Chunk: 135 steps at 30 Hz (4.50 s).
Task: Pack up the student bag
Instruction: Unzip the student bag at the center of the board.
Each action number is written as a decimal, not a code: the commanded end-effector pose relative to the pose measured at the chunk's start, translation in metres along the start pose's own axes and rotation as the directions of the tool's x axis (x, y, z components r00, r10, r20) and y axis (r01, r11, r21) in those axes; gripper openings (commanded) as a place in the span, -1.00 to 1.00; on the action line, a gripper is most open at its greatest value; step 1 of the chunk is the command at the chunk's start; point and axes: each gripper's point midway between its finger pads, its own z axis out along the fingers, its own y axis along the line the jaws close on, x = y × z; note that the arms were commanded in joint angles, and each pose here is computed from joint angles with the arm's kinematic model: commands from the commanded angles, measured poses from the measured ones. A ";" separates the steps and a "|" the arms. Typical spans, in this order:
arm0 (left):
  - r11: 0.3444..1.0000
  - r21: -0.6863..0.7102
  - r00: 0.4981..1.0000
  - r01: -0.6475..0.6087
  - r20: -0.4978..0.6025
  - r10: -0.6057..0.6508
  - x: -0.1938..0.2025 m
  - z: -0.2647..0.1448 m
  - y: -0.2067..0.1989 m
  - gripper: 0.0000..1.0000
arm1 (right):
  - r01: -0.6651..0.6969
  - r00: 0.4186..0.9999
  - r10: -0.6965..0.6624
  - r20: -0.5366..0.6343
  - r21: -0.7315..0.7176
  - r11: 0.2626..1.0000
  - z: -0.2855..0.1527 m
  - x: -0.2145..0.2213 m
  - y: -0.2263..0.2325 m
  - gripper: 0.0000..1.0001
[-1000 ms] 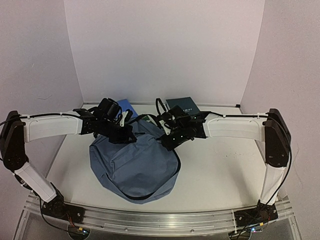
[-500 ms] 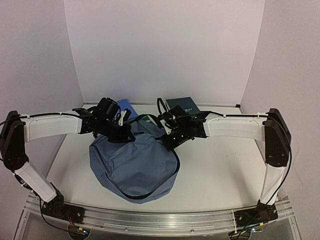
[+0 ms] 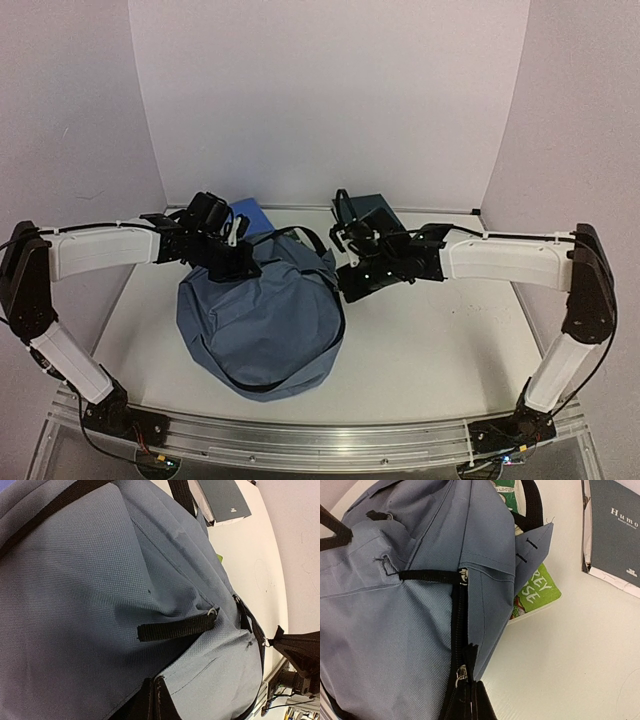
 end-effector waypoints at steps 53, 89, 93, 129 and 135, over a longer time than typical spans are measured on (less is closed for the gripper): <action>0.990 0.121 0.977 0.078 0.188 -0.100 -0.059 0.023 -0.001 -0.72 | 0.115 0.993 -0.094 0.074 -0.384 0.916 -0.028 0.034 0.233 -0.39; 0.962 -0.047 0.912 0.269 -0.307 -0.270 0.216 -0.037 -0.059 0.32 | -0.489 0.872 0.481 -0.092 -0.218 0.845 0.047 0.029 0.127 -0.49; 0.946 -0.080 0.889 0.315 -0.323 -0.324 0.229 -0.032 -0.048 0.29 | -0.487 0.873 0.480 -0.088 -0.221 0.845 0.046 0.028 0.127 -0.59; 0.926 -0.243 0.935 0.290 -0.133 -0.328 0.200 -0.045 -0.001 -1.00 | -0.518 0.848 0.524 0.079 -0.080 0.852 0.027 0.019 0.061 -1.00; 0.931 -0.236 0.935 0.280 -0.151 -0.320 0.186 -0.046 0.004 -1.00 | -0.527 0.845 0.524 0.110 0.004 0.850 0.026 0.024 0.018 -1.00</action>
